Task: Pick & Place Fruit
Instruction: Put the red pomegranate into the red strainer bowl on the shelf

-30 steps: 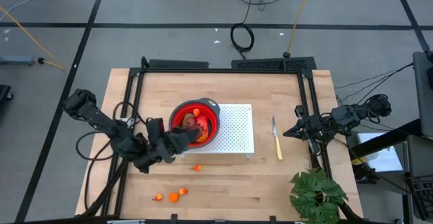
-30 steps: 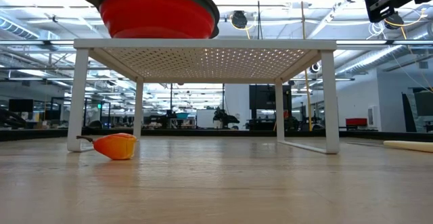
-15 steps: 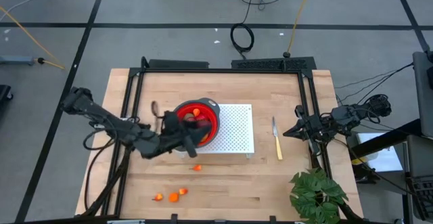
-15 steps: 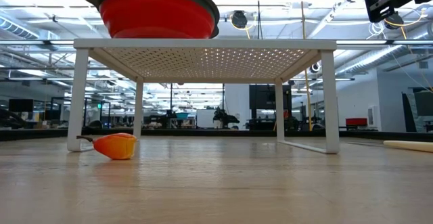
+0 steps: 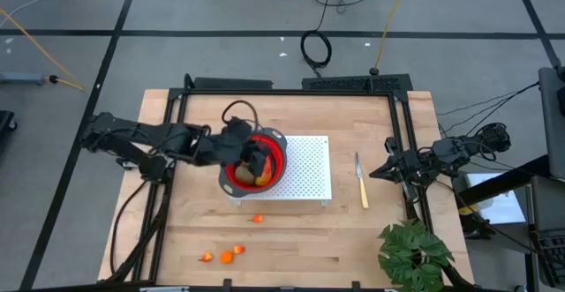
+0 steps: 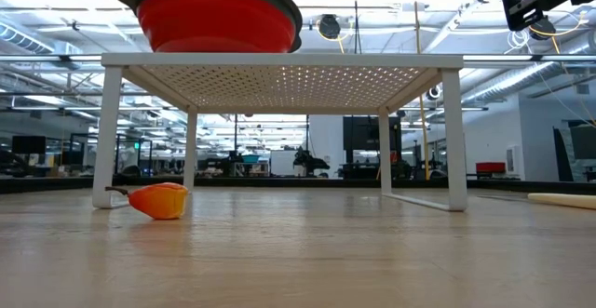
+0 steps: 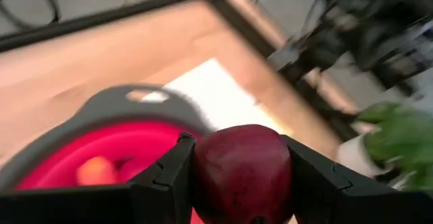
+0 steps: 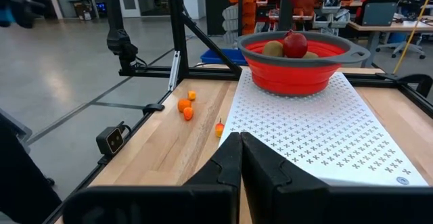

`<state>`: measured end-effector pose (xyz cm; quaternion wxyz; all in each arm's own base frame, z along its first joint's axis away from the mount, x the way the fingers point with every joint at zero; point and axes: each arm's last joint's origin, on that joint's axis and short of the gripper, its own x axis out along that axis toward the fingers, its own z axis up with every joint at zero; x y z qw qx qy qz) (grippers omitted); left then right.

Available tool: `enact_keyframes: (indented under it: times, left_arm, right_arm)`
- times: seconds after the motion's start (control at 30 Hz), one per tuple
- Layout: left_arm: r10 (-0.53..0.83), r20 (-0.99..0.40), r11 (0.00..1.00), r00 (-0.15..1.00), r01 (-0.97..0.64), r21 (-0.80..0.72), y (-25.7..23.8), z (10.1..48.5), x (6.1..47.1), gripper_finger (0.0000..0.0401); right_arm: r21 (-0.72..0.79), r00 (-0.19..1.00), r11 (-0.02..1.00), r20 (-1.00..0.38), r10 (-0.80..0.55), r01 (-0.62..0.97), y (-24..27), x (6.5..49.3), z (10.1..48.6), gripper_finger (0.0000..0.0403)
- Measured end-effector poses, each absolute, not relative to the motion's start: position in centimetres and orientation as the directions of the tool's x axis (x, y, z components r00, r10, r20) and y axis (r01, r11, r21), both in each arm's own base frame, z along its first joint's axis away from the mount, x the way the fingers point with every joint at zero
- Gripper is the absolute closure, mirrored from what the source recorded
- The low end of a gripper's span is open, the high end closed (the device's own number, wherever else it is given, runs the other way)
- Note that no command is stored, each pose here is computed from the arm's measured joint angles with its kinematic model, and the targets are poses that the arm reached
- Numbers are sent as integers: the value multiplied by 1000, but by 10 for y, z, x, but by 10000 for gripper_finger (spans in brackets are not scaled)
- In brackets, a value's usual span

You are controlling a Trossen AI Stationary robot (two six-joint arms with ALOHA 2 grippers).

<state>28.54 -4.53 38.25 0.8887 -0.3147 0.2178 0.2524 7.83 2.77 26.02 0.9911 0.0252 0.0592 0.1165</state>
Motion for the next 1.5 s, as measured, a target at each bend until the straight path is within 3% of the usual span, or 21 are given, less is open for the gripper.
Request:
enact_keyframes:
  times: [0.33, 1.03, 1.5]
  left_arm:
    - [266, -725, 702, 636, -643, -306, -17, 359, 289, 224]
    - [163, -793, 816, 587, -532, -225, 1, 335, 313, 222]
    - [121, -791, 840, 599, -486, -240, 3, 336, 313, 117]
  right_arm:
    - [68, 966, 972, -113, 233, -227, 28, 78, 260, 403]
    - [74, 967, 972, -114, 230, -223, 28, 78, 260, 403]
    - [74, 967, 972, -113, 230, -223, 28, 78, 260, 403]
